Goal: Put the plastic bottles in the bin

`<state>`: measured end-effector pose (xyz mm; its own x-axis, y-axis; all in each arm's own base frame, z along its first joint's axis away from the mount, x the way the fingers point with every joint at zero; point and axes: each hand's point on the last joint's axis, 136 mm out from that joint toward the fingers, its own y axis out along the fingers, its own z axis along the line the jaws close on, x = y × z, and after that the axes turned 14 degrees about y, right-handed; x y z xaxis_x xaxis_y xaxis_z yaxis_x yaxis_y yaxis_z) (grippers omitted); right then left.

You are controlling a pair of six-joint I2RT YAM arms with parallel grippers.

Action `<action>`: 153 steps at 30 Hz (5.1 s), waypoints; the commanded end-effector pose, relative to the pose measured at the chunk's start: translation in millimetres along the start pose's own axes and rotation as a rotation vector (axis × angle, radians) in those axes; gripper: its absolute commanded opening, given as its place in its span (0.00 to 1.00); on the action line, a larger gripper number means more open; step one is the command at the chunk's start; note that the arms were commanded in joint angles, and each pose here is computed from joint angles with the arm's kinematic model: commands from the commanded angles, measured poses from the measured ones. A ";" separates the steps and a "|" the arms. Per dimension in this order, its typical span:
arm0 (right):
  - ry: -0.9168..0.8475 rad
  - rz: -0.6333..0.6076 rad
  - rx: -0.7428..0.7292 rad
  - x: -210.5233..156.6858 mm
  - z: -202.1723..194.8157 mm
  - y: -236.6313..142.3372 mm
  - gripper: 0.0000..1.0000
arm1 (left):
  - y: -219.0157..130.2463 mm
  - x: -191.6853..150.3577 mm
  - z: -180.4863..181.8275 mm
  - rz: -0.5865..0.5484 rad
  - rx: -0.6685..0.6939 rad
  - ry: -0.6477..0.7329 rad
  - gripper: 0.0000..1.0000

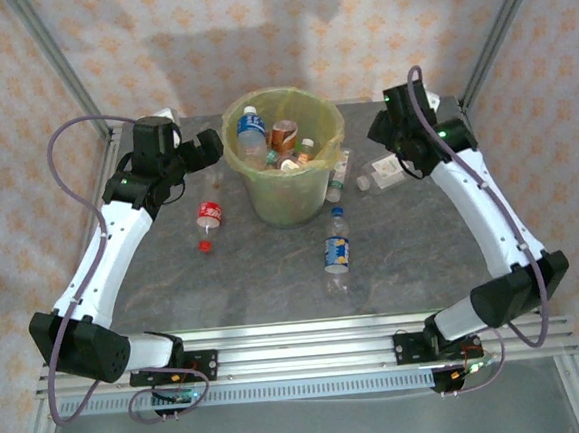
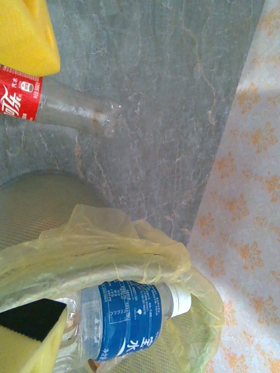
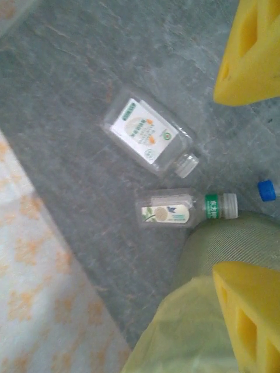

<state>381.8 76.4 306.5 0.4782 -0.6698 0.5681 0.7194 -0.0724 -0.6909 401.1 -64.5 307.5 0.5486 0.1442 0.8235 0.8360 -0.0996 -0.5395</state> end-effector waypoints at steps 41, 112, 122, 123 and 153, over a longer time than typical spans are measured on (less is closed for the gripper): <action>-0.138 0.392 -0.138 -110.1 33.5 233.4 0.74 | -5.4 4.7 3.2 -0.008 0.015 0.006 1.00; -0.193 0.077 0.474 22.8 173.7 -33.2 0.48 | -6.4 1.6 9.1 -0.009 0.044 0.008 1.00; -0.238 0.134 0.588 -25.3 240.1 -26.5 0.47 | -7.9 0.6 8.6 -0.012 0.039 0.008 1.00; -0.240 0.139 0.592 -30.0 243.6 -23.9 0.47 | -8.1 0.9 8.4 -0.012 0.038 0.007 1.00; -0.412 0.311 0.370 -131.4 221.0 39.6 0.59 | -3.8 -0.8 7.1 -0.005 0.031 -0.002 1.00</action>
<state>460.7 331.7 308.4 0.7991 -0.2947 0.5240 0.6003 0.4396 -0.6682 399.2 -59.7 304.1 0.5580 0.1383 0.8183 0.8297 -0.0721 -0.5536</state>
